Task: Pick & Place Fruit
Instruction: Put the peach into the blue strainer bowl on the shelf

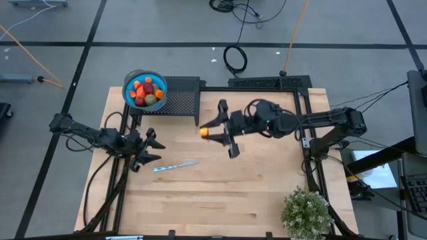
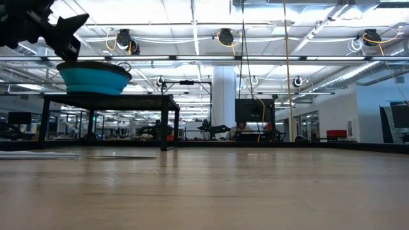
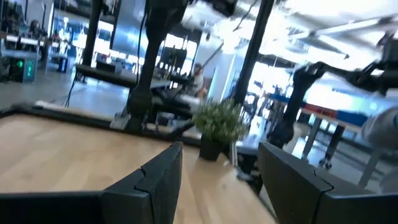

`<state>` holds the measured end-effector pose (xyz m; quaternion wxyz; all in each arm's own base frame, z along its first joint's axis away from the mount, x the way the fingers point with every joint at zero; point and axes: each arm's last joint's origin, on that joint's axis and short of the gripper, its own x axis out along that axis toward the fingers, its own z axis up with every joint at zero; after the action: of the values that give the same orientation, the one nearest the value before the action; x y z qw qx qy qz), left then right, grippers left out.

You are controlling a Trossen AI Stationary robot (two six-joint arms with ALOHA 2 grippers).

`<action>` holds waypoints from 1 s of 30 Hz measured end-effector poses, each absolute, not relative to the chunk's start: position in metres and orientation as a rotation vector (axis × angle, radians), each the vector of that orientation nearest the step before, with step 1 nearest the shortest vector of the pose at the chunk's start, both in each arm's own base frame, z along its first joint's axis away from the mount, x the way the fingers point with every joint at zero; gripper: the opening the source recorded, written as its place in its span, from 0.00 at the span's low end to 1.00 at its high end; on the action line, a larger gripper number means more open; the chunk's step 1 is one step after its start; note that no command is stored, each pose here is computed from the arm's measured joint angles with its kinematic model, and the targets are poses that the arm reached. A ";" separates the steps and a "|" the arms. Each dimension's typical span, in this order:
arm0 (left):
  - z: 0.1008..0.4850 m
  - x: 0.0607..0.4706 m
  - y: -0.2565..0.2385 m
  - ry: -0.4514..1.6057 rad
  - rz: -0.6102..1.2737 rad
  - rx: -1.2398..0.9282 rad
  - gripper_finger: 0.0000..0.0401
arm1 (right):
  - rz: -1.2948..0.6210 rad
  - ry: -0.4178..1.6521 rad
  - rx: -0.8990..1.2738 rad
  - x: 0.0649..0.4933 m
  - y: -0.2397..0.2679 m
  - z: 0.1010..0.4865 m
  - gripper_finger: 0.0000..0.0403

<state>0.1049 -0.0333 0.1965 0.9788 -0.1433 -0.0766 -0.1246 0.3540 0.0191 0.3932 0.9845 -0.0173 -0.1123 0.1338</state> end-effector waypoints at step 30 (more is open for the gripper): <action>0.217 0.099 -0.029 -0.381 -0.199 -0.408 0.53 | 0.306 -0.133 0.562 0.344 -0.063 0.354 0.32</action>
<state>0.0992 -0.0286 0.2175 0.9564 -0.2011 -0.1875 -0.0979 0.3442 -0.0630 0.3538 0.9470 0.2762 -0.0651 0.1503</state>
